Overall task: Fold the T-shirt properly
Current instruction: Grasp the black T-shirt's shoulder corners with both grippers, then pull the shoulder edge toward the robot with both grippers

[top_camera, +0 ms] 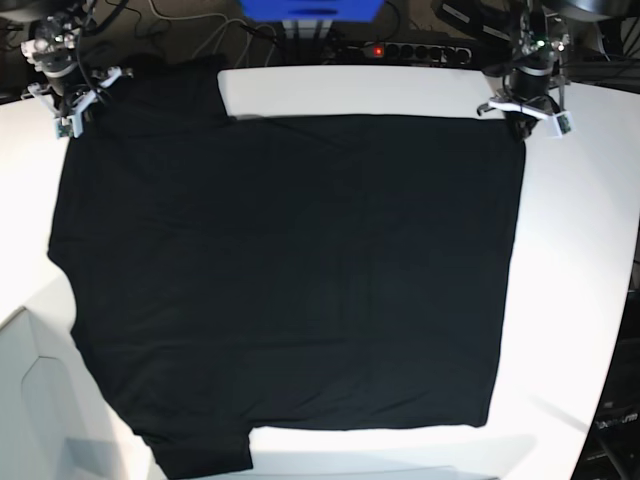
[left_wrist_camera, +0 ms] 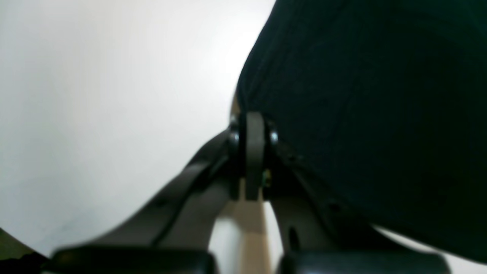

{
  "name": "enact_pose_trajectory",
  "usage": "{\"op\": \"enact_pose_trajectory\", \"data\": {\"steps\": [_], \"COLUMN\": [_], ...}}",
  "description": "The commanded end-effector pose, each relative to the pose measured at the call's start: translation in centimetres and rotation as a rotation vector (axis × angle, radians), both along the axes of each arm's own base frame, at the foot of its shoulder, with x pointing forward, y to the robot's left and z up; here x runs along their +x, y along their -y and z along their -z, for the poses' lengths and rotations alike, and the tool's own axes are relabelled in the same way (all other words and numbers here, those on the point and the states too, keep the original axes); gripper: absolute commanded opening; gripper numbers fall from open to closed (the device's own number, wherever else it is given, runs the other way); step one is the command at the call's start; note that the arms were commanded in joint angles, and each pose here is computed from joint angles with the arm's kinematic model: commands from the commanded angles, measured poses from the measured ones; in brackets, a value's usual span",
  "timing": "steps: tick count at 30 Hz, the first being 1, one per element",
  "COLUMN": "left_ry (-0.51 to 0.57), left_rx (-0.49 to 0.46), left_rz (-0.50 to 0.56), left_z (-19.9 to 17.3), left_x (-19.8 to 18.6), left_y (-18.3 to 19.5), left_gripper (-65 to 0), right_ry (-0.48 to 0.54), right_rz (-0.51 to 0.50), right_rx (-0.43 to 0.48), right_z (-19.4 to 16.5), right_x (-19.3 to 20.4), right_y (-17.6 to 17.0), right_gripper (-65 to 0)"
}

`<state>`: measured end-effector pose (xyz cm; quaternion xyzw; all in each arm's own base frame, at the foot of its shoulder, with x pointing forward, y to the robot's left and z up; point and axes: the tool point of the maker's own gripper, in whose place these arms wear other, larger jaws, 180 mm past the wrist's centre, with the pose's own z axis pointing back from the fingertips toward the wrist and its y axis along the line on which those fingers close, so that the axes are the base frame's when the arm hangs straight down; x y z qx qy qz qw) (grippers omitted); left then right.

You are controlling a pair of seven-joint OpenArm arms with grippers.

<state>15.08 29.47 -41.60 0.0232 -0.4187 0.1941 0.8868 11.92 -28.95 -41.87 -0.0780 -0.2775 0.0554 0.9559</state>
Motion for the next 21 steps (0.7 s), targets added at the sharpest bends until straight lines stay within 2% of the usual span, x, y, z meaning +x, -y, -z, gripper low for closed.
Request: {"op": "enact_pose_trajectory", "data": {"steps": [1,10,13,15,18,21], "left_ry": [0.041,0.118,0.126,0.127,0.132,0.137], "left_rx": [0.024,0.042,0.045,0.051,0.054,0.060], "left_rz": [0.004,0.037,0.028,0.015,-0.018,-0.037], "left_z": [-1.3,-4.3,-4.6,-4.6,-4.7,-4.9], "left_x": [0.6,2.1,2.2,2.0,1.6,1.5], "left_y": [-0.5,0.5,0.3,-0.1,-0.8,-1.3], "left_gripper": [-64.9,-64.9,-64.9,-64.9,-64.9,-64.9], "right_ry": [0.031,0.113,0.106,0.060,0.014,0.009], "right_rz": [-0.030,-0.071,-0.072,-0.064,-0.055,-0.051], "right_rx": [-0.023,-0.077,-0.079,-0.082,-0.085,-0.081], "right_z": [-1.2,-4.4,-4.4,-3.8,-3.3,-3.2], "right_x": [0.6,2.5,2.3,1.6,0.9,0.8], "right_y": [0.3,0.0,0.0,0.2,0.4,0.3], "right_gripper": [-65.0,-65.0,-65.0,-65.0,-57.0,-43.8]}}
